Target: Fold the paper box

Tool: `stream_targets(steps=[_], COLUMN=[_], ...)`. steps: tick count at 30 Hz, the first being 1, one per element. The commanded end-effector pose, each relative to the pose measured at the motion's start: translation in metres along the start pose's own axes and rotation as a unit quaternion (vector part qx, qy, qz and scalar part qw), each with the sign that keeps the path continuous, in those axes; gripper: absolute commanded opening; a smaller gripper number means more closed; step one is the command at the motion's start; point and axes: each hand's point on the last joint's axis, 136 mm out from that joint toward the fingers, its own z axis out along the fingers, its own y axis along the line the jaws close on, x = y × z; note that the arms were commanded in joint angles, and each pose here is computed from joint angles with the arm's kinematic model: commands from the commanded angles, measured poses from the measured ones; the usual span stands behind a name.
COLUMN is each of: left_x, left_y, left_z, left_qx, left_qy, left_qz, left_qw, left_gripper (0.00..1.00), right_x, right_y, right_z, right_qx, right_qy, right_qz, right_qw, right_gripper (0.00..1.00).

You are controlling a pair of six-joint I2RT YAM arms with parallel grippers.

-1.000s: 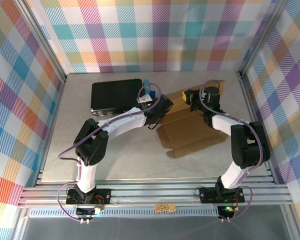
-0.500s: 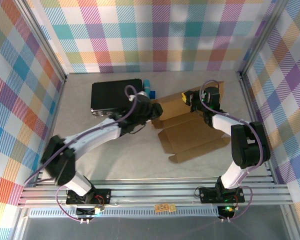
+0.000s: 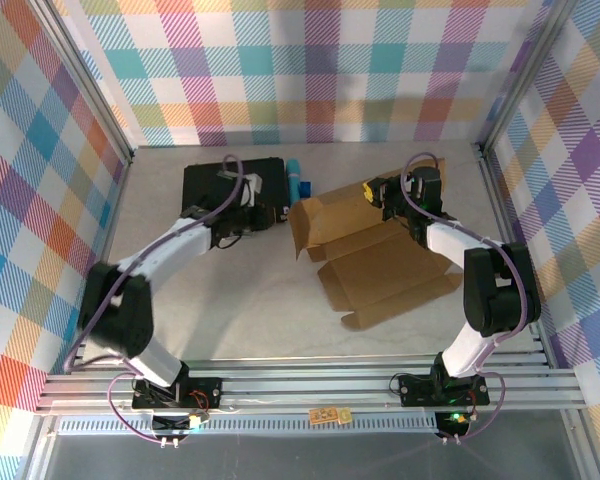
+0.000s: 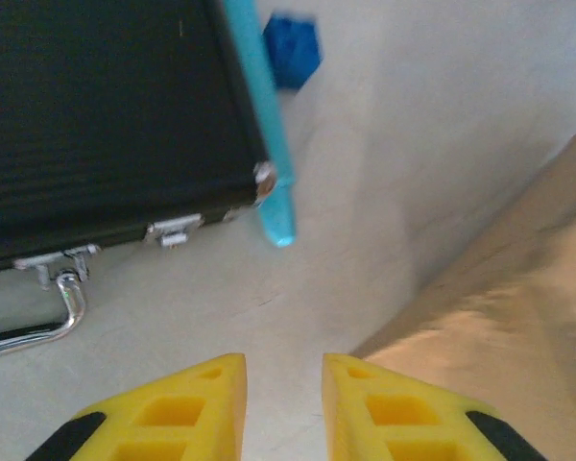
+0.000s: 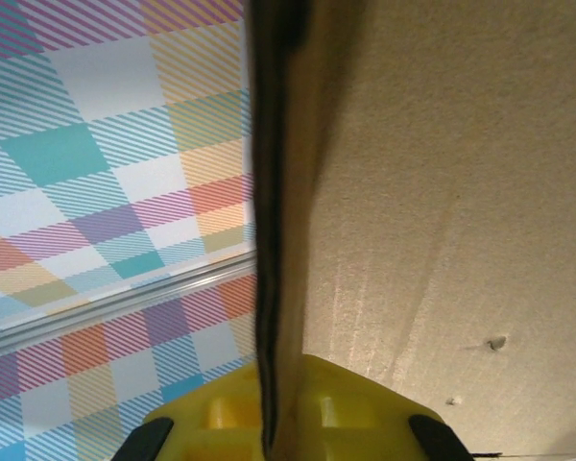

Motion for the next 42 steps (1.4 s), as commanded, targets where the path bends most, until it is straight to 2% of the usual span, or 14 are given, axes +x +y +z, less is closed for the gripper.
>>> stream_targets(steps=[1, 8, 12, 21, 42], left_x=[-0.002, 0.008, 0.017, 0.033, 0.035], left_y=[-0.021, -0.062, -0.07, -0.089, -0.126], left_z=[0.018, 0.037, 0.034, 0.036, 0.031], left_qx=[0.029, 0.077, 0.08, 0.091, 0.106], left_qy=[0.002, -0.007, -0.01, 0.004, -0.031], left_qz=[0.076, 0.132, 0.147, 0.178, 0.179], left_qw=[0.997, 0.988, 0.986, 0.98, 0.978], left_gripper=[0.28, 0.32, 0.33, 0.37, 0.51], right_x=[-0.001, 0.005, 0.007, 0.01, 0.008], right_y=[0.013, 0.017, 0.021, 0.01, 0.01], right_z=[0.003, 0.012, 0.015, 0.023, 0.025], right_qx=[-0.015, -0.049, -0.076, -0.08, -0.065], right_qy=[0.011, 0.046, 0.065, 0.096, 0.101], right_qz=[-0.012, -0.028, -0.036, -0.04, -0.043], right_qw=[1.0, 0.997, 0.994, 0.991, 0.992], right_gripper=[0.0, 0.0, 0.0, 0.0, 0.0])
